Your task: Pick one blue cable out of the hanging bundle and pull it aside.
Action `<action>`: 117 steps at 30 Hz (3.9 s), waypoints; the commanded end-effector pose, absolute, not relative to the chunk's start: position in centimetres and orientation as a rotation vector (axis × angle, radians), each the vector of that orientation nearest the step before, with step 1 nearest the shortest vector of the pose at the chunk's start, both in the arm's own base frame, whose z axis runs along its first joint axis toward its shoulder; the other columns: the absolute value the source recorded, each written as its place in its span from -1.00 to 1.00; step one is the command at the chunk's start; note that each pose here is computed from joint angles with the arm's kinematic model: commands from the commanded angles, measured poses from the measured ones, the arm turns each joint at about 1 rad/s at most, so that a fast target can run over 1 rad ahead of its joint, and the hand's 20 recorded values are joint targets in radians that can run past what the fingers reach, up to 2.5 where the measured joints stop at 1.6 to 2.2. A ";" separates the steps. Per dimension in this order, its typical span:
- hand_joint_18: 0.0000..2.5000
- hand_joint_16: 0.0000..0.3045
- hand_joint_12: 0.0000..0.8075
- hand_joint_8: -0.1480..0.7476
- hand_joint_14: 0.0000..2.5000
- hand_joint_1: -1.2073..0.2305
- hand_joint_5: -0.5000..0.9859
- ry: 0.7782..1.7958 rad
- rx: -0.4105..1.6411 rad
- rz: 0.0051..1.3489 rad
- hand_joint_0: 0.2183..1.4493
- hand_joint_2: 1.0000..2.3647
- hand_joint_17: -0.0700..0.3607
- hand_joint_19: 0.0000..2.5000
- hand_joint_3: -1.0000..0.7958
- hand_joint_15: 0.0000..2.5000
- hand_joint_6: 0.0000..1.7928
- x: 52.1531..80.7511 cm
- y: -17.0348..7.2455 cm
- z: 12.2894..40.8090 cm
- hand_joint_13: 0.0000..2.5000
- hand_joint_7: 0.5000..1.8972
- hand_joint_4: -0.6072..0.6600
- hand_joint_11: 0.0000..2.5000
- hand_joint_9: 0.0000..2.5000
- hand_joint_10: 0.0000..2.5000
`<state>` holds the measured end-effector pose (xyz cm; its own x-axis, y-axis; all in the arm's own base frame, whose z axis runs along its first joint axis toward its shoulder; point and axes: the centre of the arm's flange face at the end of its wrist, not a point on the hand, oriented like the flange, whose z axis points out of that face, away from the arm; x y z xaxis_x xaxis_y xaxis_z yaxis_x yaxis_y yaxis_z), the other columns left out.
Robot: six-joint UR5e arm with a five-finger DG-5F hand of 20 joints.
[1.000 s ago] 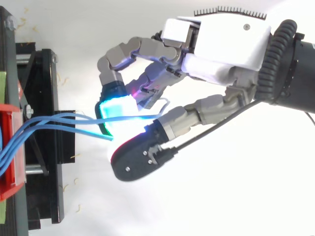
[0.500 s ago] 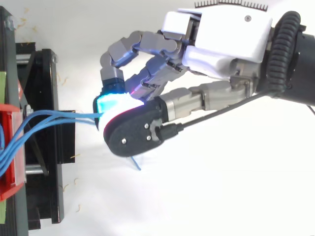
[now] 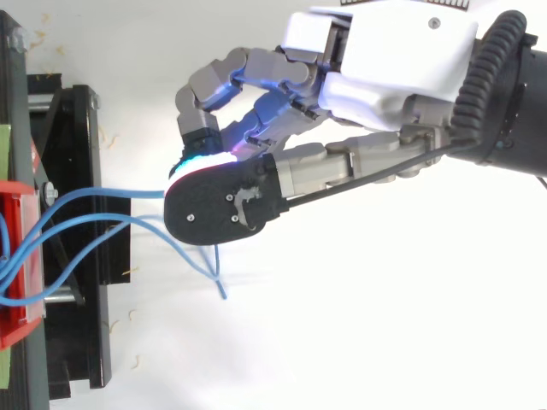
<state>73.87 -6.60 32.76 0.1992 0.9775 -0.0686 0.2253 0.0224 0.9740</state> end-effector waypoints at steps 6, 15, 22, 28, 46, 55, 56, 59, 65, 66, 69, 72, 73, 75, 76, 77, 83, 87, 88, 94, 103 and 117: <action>-0.46 -0.59 0.10 0.04 -0.99 -0.32 -0.53 1.230 1.426 0.907 -0.43 -0.97 -0.03 -0.62 0.11 -0.68 0.01 73.9 -6.7 32.8 -0.45 0.24 0.14 -0.68 -0.36 -0.99; -0.44 -0.60 0.07 0.01 -0.99 -0.36 -0.52 1.222 1.430 0.907 -0.36 -0.98 -0.04 -0.63 0.23 -0.69 0.03 73.9 -6.9 33.0 -0.43 0.35 -0.07 -0.67 -0.32 -0.99; -0.40 -0.57 0.11 0.04 -0.99 -0.29 -0.48 1.223 1.436 0.898 -0.44 -0.64 0.02 -0.62 0.27 -0.63 0.03 73.9 -7.5 33.7 -0.35 0.39 -0.13 -0.68 -0.24 -0.99; -0.39 -0.56 0.12 0.05 -0.99 -0.26 -0.47 1.221 1.441 0.889 -0.49 -0.43 0.03 -0.61 0.26 -0.61 0.02 73.8 -7.7 33.7 -0.33 0.40 -0.13 -0.69 -0.21 -0.99; -0.36 -0.56 0.12 0.06 -0.99 -0.24 -0.45 1.244 1.448 0.864 -0.51 -0.35 0.02 -0.60 0.25 -0.58 0.01 73.4 -7.6 32.3 -0.29 0.42 -0.08 -0.68 -0.17 -0.99; -0.35 -0.56 0.13 0.07 -0.99 -0.24 -0.45 1.243 1.438 0.886 -0.51 -0.36 0.02 -0.60 0.25 -0.58 0.01 72.7 -7.2 27.6 -0.29 0.41 -0.08 -0.66 -0.17 -0.99; -0.35 -0.56 0.13 0.06 -0.99 -0.24 -0.45 1.222 1.421 0.904 -0.51 -0.35 0.02 -0.60 0.24 -0.58 0.01 73.0 -7.2 27.8 -0.29 0.41 -0.08 -0.67 -0.17 -0.99; -0.35 -0.56 0.13 0.07 -0.99 -0.25 -0.45 1.189 1.400 0.931 -0.51 -0.36 0.02 -0.60 0.24 -0.57 0.01 73.5 -7.2 28.1 -0.29 0.41 -0.08 -0.64 -0.16 -0.99; -0.35 -0.57 0.13 0.09 -0.99 -0.25 -0.46 1.166 1.387 0.944 -0.50 -0.39 0.02 -0.59 0.25 -0.57 0.01 73.8 -7.1 28.3 -0.28 0.40 -0.08 -0.46 -0.11 -0.99; -0.35 -0.57 0.13 0.09 -0.99 -0.25 -0.46 1.166 1.387 0.944 -0.49 -0.42 0.01 -0.60 0.25 -0.57 0.01 73.8 -7.1 28.3 -0.28 0.40 -0.08 -0.40 -0.09 -0.99; -0.35 -0.57 0.13 0.10 -0.99 -0.26 -0.46 1.166 1.387 0.944 -0.49 -0.43 0.01 -0.60 0.25 -0.57 0.01 73.8 -7.1 28.3 -0.28 0.40 -0.08 -0.32 -0.07 -0.99; -0.35 -0.57 0.13 0.12 -0.99 -0.26 -0.46 1.168 1.388 0.943 -0.49 -0.44 0.01 -0.60 0.25 -0.56 0.01 73.8 -7.0 28.2 -0.28 0.39 -0.08 -0.19 -0.05 -0.99; -0.35 -0.57 0.14 0.13 -0.99 -0.27 -0.46 1.166 1.387 0.944 -0.49 -0.45 0.01 -0.60 0.25 -0.54 0.01 73.8 -7.1 28.3 -0.28 0.38 -0.08 -0.08 -0.01 -0.99; -0.35 -0.57 0.13 0.15 -0.99 -0.27 -0.46 1.169 1.387 0.944 -0.49 -0.45 0.01 -0.60 0.24 -0.55 0.01 73.8 -7.0 28.2 -0.27 0.38 -0.08 -0.06 -0.01 -0.99; -0.35 -0.57 0.13 0.15 -0.99 -0.27 -0.46 1.167 1.386 0.946 -0.49 -0.45 0.01 -0.60 0.25 -0.55 0.01 73.8 -7.0 28.3 -0.27 0.38 -0.08 -0.06 -0.01 -0.99; -0.35 -0.57 0.14 0.14 -0.99 -0.27 -0.46 1.166 1.387 0.944 -0.48 -0.48 0.01 -0.60 0.26 -0.54 0.01 73.8 -7.1 28.2 -0.27 0.38 -0.07 -0.05 -0.01 -0.99; -0.34 -0.57 0.14 0.14 -0.99 -0.28 -0.46 1.164 1.387 0.944 -0.48 -0.48 0.01 -0.60 0.25 -0.54 0.01 73.8 -7.1 28.3 -0.27 0.37 -0.08 0.07 0.03 -1.00; -0.34 -0.57 0.13 0.14 -0.99 -0.28 -0.46 1.165 1.388 0.943 -0.47 -0.52 0.00 -0.60 0.26 -0.53 0.01 73.8 -7.1 28.2 -0.27 0.37 -0.08 0.14 0.04 -0.88; -0.34 -0.57 0.13 0.14 -0.99 -0.28 -0.46 1.167 1.387 0.944 -0.47 -0.52 0.00 -0.61 0.25 -0.53 0.01 73.8 -7.0 28.3 -0.27 0.37 -0.08 0.14 0.04 -0.87; -0.35 -0.58 0.13 0.14 -0.99 -0.29 -0.47 1.165 1.386 0.945 -0.47 -0.54 0.00 -0.61 0.25 -0.52 0.01 73.8 -7.0 28.3 -0.27 0.36 -0.07 0.13 0.02 -0.67; -0.35 -0.58 0.14 0.14 -0.99 -0.30 -0.47 1.167 1.387 0.944 -0.45 -0.59 0.00 -0.60 0.26 -0.52 0.02 73.8 -7.0 28.2 -0.26 0.35 -0.08 0.11 0.00 -0.61; -0.34 -0.58 0.13 0.13 -0.99 -0.30 -0.47 1.165 1.388 0.943 -0.45 -0.61 0.00 -0.59 0.26 -0.51 0.02 73.8 -7.1 28.2 -0.26 0.34 -0.08 0.11 0.00 -0.65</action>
